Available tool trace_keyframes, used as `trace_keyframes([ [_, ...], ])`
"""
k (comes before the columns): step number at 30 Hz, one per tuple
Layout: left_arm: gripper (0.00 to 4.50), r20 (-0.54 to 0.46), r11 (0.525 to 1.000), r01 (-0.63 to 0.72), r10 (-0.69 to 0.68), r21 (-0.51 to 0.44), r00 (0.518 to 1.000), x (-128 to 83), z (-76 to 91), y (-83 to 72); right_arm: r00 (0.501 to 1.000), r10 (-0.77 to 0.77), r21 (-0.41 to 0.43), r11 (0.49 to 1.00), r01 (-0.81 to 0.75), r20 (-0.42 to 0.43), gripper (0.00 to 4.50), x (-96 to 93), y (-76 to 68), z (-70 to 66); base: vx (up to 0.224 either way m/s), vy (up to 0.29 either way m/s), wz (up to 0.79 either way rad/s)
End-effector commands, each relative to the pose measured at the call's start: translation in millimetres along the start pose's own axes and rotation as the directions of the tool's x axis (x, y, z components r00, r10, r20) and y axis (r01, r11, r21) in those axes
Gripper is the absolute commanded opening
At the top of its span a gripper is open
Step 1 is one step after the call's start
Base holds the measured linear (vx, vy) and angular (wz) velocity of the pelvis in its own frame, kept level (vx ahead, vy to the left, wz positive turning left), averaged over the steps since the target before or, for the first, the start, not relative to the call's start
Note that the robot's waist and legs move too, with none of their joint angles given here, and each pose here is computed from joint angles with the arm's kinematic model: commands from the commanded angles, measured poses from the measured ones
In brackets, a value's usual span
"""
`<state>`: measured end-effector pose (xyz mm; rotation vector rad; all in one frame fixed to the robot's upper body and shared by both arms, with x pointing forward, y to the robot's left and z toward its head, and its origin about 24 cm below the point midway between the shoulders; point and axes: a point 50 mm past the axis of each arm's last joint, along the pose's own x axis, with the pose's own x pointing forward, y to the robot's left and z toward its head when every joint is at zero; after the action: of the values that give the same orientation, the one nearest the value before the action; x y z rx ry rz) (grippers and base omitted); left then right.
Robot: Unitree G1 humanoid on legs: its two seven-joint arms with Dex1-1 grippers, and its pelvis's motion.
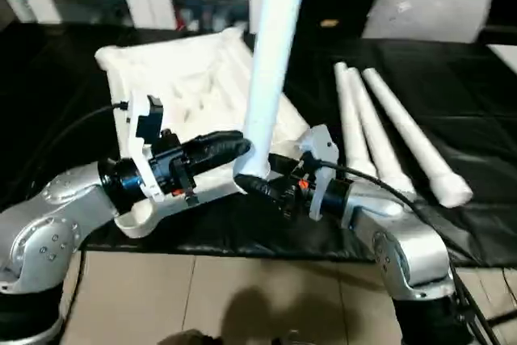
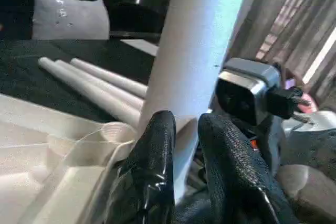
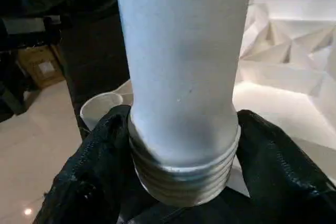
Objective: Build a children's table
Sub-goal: Insert table leg to table base
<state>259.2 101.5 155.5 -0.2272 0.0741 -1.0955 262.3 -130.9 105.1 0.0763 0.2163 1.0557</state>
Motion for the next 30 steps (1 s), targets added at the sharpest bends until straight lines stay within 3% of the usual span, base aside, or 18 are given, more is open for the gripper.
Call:
trace_keyframes([
  [1, 1.35, -0.024, 0.999, 0.002, -0.001, 0.048, 1.000, 5, -0.9, 0.7, 0.997, 0.070, -0.034, 0.997, -0.069, 0.020, 2.68, 4.3, 10.0, 4.8, 0.000, 0.000, 0.00],
  [5, 1.39, -0.034, 0.997, 0.007, -0.004, 0.076, 0.999, 5, -1.4, 1.1, 0.997, 0.074, -0.035, 0.997, -0.073, 0.014, 2.68, 4.3, 10.9, 2.8, 0.000, 0.000, 0.00],
  [10, 1.83, -0.081, 0.985, 0.072, -0.060, 0.157, 0.995, 7, -5.2, -2.0, 0.998, 0.067, -0.056, 0.996, -0.068, -0.021, 2.68, 5.3, 12.1, -4.9, 0.000, 0.000, 0.00],
  [18, 1.83, -0.128, 0.965, 0.174, -0.151, 0.194, 0.980, 10, -12.6, -2.1, 0.997, 0.050, -0.088, 0.995, -0.056, -0.065, 2.68, 4.5, 9.0, -14.8, 0.000, 0.000, 0.00],
  [24, 1.83, -0.120, 0.970, 0.190, -0.174, 0.149, 0.978, 12, -15.1, 1.9, 0.996, 0.059, -0.100, 0.993, -0.066, -0.073, 2.68, 6.0, 8.8, -15.2, 0.000, 0.000, 0.00],
  [27, 1.83, -0.169, 0.939, 0.163, -0.115, 0.304, 0.979, 11, -14.5, 10.2, 0.996, 0.049, -0.112, 0.992, -0.058, -0.079, 2.68, 6.6, 5.9, -15.4, 0.000, 0.000, 0.00],
  [30, 1.78, -0.208, 0.910, 0.195, -0.124, 0.366, 0.970, 9, -16.4, 13.5, 0.996, 0.039, -0.120, 0.992, -0.049, -0.082, 2.68, 6.7, 3.8, -16.4, 0.000, 0.000, 0.00],
])
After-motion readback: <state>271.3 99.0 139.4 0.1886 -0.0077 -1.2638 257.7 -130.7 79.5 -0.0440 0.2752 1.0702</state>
